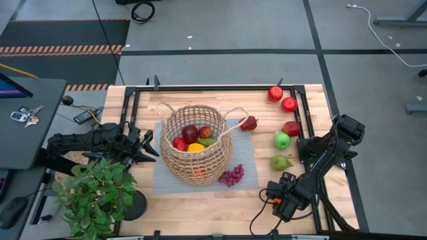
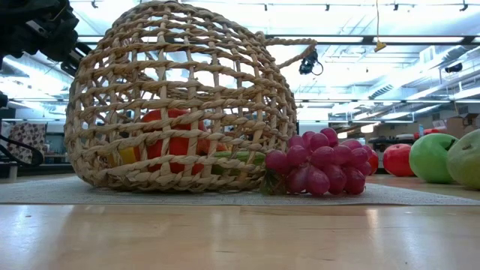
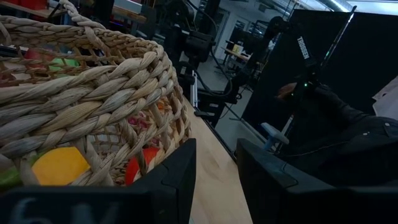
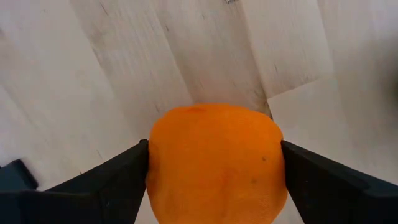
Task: Build produce basket
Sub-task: Put the orange into the brown basket
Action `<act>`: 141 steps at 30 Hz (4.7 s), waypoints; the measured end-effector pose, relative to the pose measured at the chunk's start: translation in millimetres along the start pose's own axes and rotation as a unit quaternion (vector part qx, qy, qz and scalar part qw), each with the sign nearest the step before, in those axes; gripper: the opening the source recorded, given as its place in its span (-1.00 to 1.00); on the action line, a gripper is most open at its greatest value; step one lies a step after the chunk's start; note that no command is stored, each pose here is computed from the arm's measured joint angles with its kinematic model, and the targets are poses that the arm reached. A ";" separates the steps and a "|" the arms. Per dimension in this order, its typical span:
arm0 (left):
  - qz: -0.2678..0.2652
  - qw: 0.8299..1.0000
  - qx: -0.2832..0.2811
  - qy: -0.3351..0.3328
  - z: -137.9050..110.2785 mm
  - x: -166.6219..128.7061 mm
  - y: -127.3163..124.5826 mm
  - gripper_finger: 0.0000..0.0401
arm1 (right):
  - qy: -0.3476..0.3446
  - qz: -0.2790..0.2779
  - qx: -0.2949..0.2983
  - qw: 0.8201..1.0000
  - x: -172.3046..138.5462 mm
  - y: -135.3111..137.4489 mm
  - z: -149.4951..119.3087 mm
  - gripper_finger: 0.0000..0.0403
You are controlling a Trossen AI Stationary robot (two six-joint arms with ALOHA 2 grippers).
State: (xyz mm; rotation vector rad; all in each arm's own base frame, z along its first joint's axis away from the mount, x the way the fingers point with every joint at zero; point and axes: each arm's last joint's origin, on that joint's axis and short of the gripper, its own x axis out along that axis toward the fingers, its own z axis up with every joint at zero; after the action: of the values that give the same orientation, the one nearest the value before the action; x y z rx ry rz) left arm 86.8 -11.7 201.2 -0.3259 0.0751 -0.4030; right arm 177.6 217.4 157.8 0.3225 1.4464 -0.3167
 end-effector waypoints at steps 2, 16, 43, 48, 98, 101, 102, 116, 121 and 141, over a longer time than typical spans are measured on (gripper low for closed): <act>0.000 1.000 0.000 0.000 0.0 0.0 0.0 -0.40 | 0.000 0.000 0.000 1.000 0.0 0.0 0.0 0.71; 0.000 1.000 0.000 0.000 0.0 0.0 0.0 -0.40 | 0.004 0.004 0.003 1.000 -4.3 3.5 2.6 0.47; 0.000 1.000 0.000 0.000 0.0 0.0 0.0 -0.40 | -0.174 0.054 -0.058 0.981 -86.7 0.8 112.8 0.51; 0.000 1.000 0.000 0.000 -0.1 0.0 0.1 -0.40 | -0.235 0.071 -0.082 0.966 -125.0 -2.1 143.9 0.51; 0.000 1.000 0.000 0.000 0.0 0.0 0.0 -0.40 | -0.403 -0.281 -0.543 0.681 -262.7 -61.0 222.7 0.56; 0.000 1.000 0.000 0.000 -0.1 0.0 0.1 -0.40 | -0.377 -0.319 -0.585 0.643 -262.9 -61.7 222.8 0.59; 0.000 1.000 0.000 0.000 0.0 0.0 0.0 -0.40 | -0.370 -0.330 -0.594 0.634 -262.9 -62.0 222.9 0.60; 0.000 1.000 0.000 0.000 -0.1 0.0 0.0 -0.40 | -0.406 -0.280 -0.517 0.699 -262.6 -64.7 225.2 0.62; 0.000 1.000 0.000 0.000 0.0 0.0 0.0 -0.40 | -0.460 -0.152 -0.337 0.807 -261.5 -71.9 231.2 0.62; 0.000 1.000 0.000 0.000 0.0 0.0 0.0 -0.40 | -0.445 0.188 0.283 0.829 -261.2 -90.1 244.5 0.62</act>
State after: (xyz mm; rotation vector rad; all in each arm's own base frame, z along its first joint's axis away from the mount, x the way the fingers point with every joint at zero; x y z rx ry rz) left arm 86.9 -11.7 201.1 -0.3255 0.0752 -0.4032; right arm 338.6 41.2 439.2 0.8047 0.3178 -0.4858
